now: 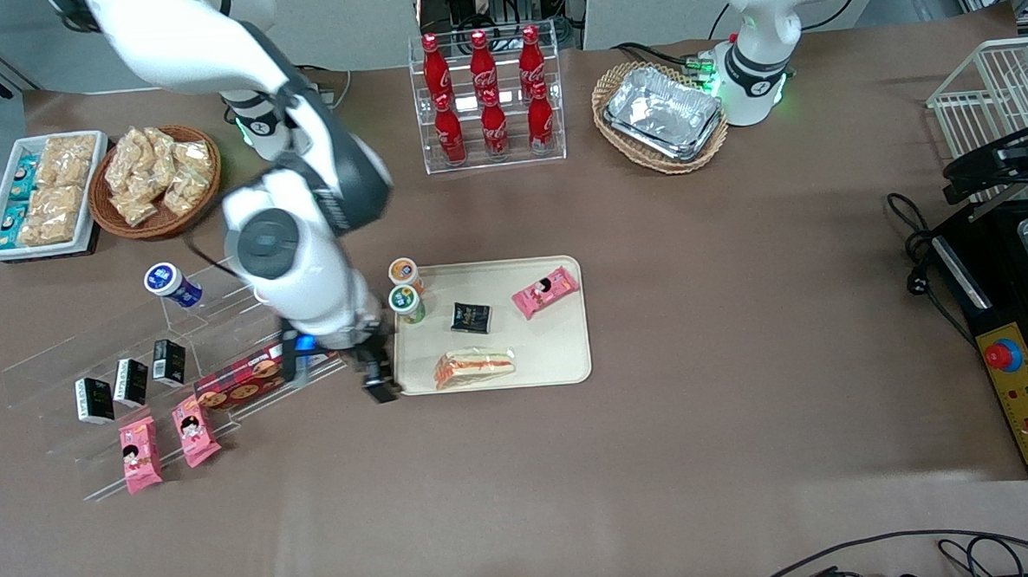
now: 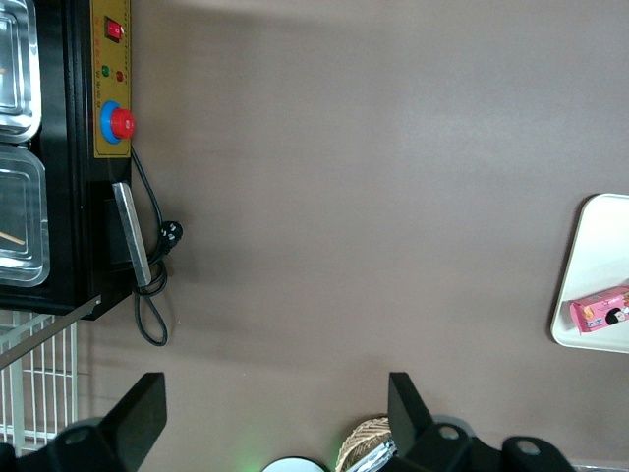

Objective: Place sandwich on tray

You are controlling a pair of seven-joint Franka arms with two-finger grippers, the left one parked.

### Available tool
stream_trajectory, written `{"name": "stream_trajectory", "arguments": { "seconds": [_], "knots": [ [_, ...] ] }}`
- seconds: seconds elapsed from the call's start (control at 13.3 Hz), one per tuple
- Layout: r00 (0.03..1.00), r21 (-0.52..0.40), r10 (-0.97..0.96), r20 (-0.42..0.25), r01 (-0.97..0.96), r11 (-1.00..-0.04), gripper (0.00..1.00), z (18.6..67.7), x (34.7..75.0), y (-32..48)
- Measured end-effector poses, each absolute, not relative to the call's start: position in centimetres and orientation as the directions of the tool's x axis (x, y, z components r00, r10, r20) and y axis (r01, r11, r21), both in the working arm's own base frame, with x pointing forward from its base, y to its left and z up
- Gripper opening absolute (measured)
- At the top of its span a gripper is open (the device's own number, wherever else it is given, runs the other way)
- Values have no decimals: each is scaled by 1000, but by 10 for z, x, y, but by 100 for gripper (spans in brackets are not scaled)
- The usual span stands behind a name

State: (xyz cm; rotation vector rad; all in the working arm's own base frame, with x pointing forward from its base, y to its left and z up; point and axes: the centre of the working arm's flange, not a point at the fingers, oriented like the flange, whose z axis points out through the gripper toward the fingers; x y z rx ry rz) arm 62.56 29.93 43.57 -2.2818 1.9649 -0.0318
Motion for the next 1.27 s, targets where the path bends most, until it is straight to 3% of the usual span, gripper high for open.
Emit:
{"name": "stream_trajectory", "arguments": {
  "seconds": [0.15,0.45,0.6,0.82,1.05,1.27],
  "knots": [
    [237,-122,-970,-47,-965,-230,100,464,637,248],
    [547,-64,-837,-15,-836,-545,100,498,643,138],
    [640,-63,-768,-5,-767,-638,100,515,643,90],
    [831,-59,-556,23,-554,-830,100,552,629,17],
    [947,-42,-316,60,-314,-948,100,588,606,-29],
    [981,-33,-186,53,-185,-982,100,610,577,-42]
  ]
}}
